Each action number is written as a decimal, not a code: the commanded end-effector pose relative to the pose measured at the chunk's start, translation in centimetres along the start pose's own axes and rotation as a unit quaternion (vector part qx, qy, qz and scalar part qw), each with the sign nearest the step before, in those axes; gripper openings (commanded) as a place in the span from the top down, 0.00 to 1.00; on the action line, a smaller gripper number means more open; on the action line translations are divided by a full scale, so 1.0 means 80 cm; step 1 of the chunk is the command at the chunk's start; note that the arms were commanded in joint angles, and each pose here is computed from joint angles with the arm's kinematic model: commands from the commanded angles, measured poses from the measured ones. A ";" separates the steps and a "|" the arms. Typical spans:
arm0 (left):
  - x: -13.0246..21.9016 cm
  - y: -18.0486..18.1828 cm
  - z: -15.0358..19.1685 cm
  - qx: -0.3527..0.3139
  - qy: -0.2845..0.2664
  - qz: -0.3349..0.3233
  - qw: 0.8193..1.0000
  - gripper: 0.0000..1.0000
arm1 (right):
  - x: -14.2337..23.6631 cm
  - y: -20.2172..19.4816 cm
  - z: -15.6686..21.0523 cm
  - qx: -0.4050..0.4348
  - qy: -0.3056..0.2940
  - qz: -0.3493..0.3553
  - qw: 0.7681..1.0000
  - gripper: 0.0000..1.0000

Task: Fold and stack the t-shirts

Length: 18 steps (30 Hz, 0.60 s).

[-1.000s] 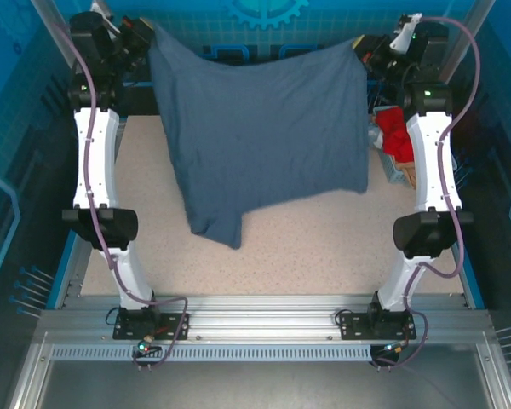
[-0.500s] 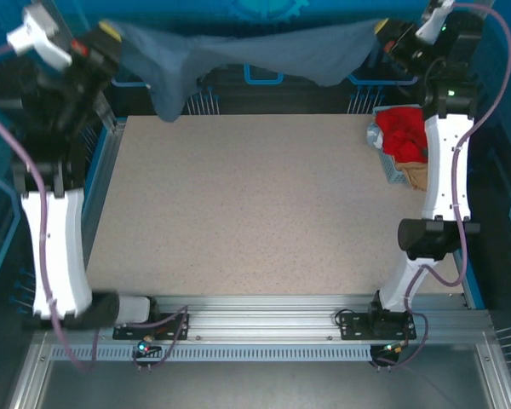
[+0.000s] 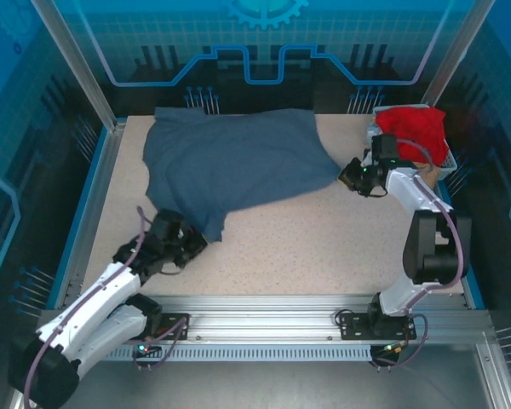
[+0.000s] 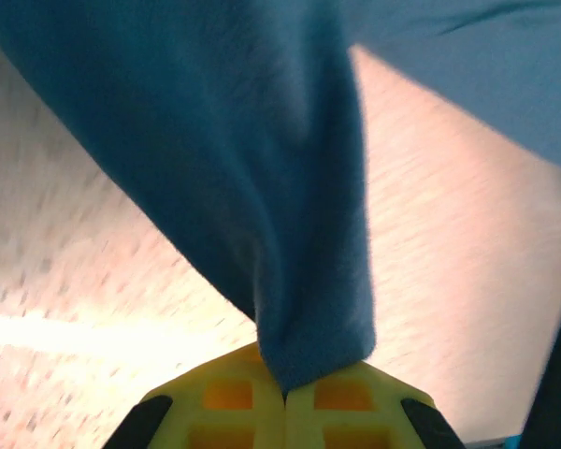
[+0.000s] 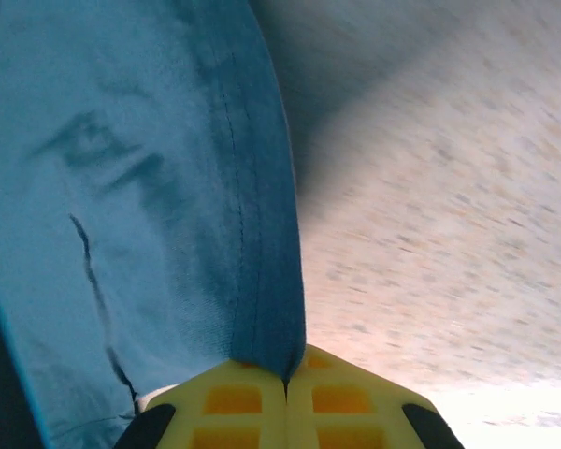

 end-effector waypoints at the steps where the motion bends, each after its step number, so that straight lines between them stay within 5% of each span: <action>1: -0.027 -0.007 0.013 0.046 0.010 0.010 0.999 1.00 | -0.008 -0.038 0.002 -0.003 0.002 0.077 0.997 1.00; 8: -0.049 -0.003 0.030 0.067 0.030 -0.025 0.997 1.00 | 0.031 -0.104 0.020 -0.034 -0.027 0.202 0.978 1.00; 18: -0.059 -0.019 0.032 0.073 0.041 -0.035 0.996 1.00 | 0.071 -0.161 0.059 -0.068 -0.060 0.251 0.964 1.00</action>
Point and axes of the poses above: each hand's point on the last joint's axis, 136 mm out from that joint toward the fingers, its own x axis back along the fingers, its own y axis along the line the jaws close on, z = x × y, the point moved 4 cm from there along x, back along the fingers, and after that the axes turned 11 degrees about -x, right-handed, at the moved point
